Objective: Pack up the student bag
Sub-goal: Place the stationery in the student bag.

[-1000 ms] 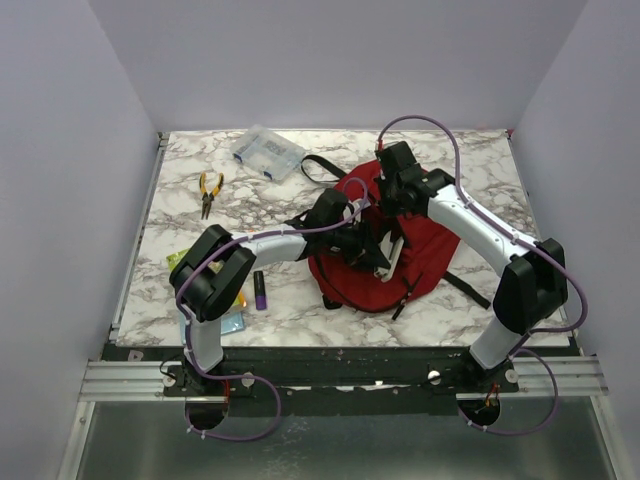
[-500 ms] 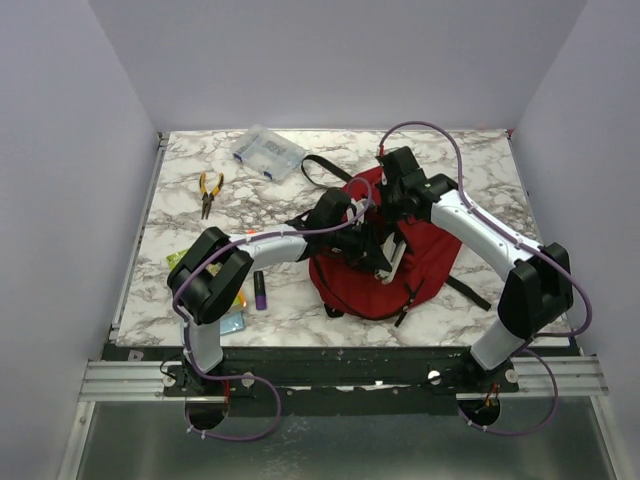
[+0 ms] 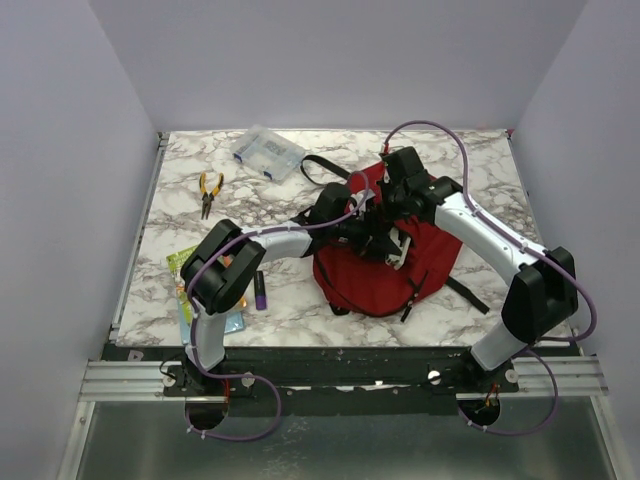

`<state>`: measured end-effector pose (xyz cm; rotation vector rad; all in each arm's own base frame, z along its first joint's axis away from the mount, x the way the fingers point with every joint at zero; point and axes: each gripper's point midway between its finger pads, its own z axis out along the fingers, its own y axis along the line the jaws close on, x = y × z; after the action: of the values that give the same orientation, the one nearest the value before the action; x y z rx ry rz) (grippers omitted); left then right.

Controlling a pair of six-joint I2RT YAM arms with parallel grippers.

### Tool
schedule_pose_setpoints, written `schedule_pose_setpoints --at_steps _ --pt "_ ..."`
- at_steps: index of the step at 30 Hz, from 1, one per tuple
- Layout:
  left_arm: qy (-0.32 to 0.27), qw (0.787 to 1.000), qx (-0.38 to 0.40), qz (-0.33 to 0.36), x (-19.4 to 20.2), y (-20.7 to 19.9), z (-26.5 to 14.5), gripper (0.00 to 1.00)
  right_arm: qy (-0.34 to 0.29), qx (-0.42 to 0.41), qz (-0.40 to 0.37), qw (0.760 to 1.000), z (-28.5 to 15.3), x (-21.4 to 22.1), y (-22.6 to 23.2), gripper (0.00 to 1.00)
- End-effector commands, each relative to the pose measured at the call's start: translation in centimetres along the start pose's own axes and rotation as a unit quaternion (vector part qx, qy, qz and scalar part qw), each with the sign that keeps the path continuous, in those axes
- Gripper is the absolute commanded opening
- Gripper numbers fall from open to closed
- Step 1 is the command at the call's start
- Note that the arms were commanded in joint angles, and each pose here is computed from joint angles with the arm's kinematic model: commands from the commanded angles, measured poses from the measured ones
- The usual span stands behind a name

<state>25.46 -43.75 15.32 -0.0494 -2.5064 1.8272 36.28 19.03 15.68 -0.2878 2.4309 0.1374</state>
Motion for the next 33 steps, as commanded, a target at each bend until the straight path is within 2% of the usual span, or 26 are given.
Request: schedule_pose_setpoints --at_steps 1,5,8,12,15,17,18,22,23,27,31,33 --pt "-0.097 0.99 0.105 -0.019 -4.8 -3.9 -2.0 0.0 -0.006 -0.058 0.029 0.998 -2.2 0.4 2.3 0.01" --pt "-0.115 0.985 0.127 -0.003 -6.0 -5.2 -1.7 0.0 -0.002 -0.073 0.045 0.996 -2.2 1.0 2.8 0.01" --pt "-0.149 0.979 0.137 0.007 -6.5 -5.2 -2.2 0.0 0.003 -0.068 0.049 0.996 -2.1 1.3 2.7 0.01" --pt "-0.155 0.98 0.124 0.002 -7.0 -3.9 -0.4 0.0 -0.013 -0.063 0.059 0.996 -2.2 0.6 2.5 0.01" --pt "-0.163 0.981 0.103 0.001 -7.1 -2.0 1.1 0.18 -0.02 -0.05 0.063 0.997 -1.5 0.1 2.0 0.01" --pt "-0.163 0.984 0.074 0.0 -6.7 -0.2 1.2 0.38 -0.015 -0.039 0.066 0.997 -1.1 0.0 1.2 0.0" --pt "-0.166 0.984 0.061 0.002 -6.4 0.6 1.0 0.44 -0.014 -0.036 0.067 0.997 -1.1 -0.1 0.9 0.01" --pt "-0.162 0.986 0.035 0.022 -4.8 1.7 -0.3 0.62 -0.024 -0.029 0.07 0.997 -1.5 -0.3 -0.1 0.01" --pt "-0.156 0.987 0.032 0.021 -4.3 2.0 -0.5 0.64 -0.025 -0.029 0.072 0.997 -1.6 -0.3 -0.3 0.01" --pt "-0.144 0.989 0.022 0.023 -2.5 2.8 -1.4 0.64 -0.026 -0.027 0.072 0.997 -1.7 -0.4 -0.6 0.01" --pt "-0.141 0.99 0.011 0.018 -1.5 3.6 -2.1 0.57 -0.031 -0.027 0.071 0.997 -2.0 -0.9 -0.7 0.01" --pt "-0.137 0.99 0.008 0.018 -1.5 3.8 -1.9 0.49 -0.033 -0.032 0.071 0.996 -2.1 -1.0 -0.6 0.01"
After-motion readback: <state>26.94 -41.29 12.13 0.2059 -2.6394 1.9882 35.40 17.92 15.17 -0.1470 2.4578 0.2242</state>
